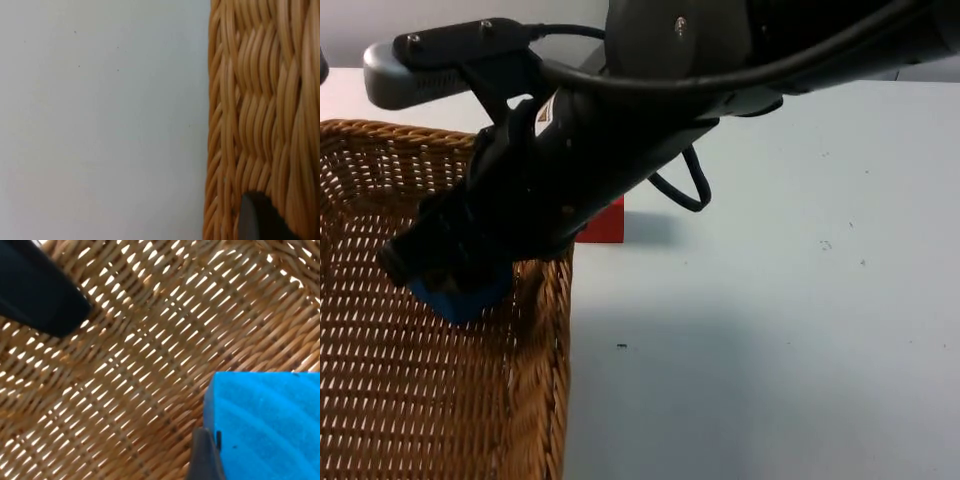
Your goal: Pick up the basket with the left hand and place the blue cube into the basket with the right hand.
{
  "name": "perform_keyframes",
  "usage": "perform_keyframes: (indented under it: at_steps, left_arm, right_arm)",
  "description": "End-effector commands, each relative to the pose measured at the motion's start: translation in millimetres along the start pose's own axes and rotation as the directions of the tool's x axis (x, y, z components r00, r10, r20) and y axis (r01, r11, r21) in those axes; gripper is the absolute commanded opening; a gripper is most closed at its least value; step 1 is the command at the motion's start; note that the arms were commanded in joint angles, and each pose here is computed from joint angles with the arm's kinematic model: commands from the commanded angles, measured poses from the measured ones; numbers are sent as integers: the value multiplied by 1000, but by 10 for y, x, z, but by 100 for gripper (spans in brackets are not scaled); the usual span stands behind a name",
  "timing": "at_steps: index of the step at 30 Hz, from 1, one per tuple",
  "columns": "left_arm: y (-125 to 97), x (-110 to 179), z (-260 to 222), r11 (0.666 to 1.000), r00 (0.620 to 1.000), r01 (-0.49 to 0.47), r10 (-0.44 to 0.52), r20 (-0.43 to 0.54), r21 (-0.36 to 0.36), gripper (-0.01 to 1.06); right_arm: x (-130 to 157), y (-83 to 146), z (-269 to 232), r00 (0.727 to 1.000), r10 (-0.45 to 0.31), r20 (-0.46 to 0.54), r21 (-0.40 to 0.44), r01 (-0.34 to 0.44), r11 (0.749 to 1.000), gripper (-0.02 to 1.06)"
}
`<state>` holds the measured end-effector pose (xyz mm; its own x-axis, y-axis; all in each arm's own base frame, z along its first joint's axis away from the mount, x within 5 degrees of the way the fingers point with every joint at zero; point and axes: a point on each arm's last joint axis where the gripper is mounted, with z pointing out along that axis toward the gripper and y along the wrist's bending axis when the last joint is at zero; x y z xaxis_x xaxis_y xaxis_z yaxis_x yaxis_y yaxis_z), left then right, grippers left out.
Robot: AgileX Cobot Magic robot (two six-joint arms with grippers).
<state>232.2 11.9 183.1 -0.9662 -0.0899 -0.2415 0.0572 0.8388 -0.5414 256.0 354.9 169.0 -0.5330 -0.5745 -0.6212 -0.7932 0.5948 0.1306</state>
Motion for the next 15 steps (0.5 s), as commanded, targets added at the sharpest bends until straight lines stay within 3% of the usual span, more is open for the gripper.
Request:
perform_keyframes:
  at_steps: [1,5,6,8,10,13,15]
  left_arm:
    - [-28,1,-8,1000,1000,15,-15,8,26,0]
    - [-29,0,-8,999,1000,16,-17,9,27,0]
    - [-29,0,-8,999,1000,16,-17,9,27,0]
    - [-29,0,-8,999,1000,16,-17,9,27,0]
    - [-29,0,-8,999,1000,16,-17,9,27,0]
    - [-29,0,-8,999,1000,16,-17,9,27,0]
    - [-27,0,-8,1000,1000,15,-15,9,25,0]
  right_arm:
    - [-18,20,11,1000,-6,25,2,6,1000,10]
    - [-47,20,-13,999,-7,47,6,7,1000,55]
    - [-47,20,-13,999,-7,47,6,7,1000,55]
    - [-88,26,-48,998,-8,65,6,8,1000,74]
    - [-141,34,-107,996,-10,91,6,9,1000,80]
    - [-206,49,-216,992,-17,122,7,16,1000,80]
    - [-304,70,-421,985,-61,163,18,59,998,77]
